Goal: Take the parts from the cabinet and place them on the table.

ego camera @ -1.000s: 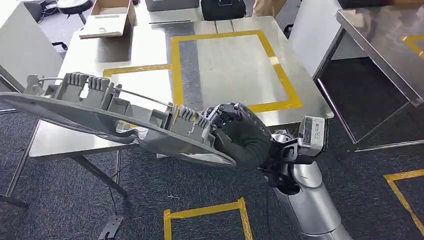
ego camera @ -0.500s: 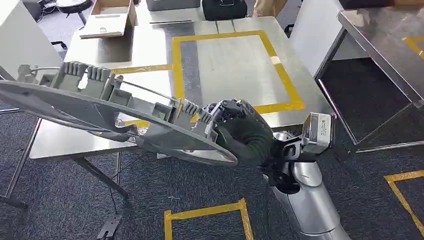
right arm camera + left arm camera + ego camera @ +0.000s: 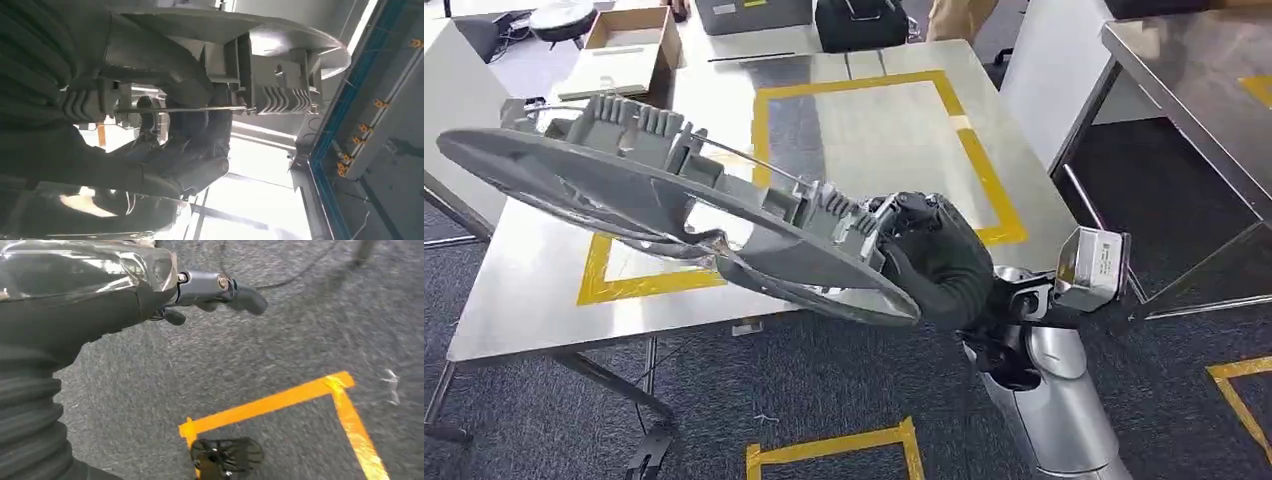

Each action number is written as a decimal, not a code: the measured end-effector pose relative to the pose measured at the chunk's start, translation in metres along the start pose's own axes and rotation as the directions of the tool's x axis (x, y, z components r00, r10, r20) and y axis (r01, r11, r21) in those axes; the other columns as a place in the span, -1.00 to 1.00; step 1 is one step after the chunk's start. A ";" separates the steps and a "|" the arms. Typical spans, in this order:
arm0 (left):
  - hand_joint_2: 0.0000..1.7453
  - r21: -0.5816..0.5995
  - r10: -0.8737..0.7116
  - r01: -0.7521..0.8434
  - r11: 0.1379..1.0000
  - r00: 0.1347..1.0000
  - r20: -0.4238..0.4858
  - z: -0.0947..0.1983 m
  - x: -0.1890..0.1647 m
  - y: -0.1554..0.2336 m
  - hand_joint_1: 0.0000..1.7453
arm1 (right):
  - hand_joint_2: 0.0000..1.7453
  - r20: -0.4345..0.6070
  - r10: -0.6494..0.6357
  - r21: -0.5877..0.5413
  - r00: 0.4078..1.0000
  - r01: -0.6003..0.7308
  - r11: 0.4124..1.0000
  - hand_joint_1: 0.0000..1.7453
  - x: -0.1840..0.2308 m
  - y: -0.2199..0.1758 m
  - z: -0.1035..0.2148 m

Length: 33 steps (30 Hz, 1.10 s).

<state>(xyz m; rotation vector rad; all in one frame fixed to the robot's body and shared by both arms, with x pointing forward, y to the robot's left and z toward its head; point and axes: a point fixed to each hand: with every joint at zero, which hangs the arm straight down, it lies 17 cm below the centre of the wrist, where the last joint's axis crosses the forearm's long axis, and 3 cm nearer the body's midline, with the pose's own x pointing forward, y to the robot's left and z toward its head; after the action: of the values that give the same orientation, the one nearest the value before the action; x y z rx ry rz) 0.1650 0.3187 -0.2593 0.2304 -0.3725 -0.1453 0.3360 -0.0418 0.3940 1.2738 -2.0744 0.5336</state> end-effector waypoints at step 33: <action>1.00 0.004 0.007 -0.007 1.000 1.000 0.005 0.002 -0.002 0.000 -1.00 | 1.00 -0.025 0.007 -0.054 1.000 -0.009 0.998 1.00 -0.007 -0.008 0.007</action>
<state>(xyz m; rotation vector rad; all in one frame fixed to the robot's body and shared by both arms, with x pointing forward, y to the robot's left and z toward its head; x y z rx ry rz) 0.1623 0.3185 -0.2583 0.2328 -0.3782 -0.1379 0.3432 -0.0452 0.3839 1.2224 -2.0608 0.4904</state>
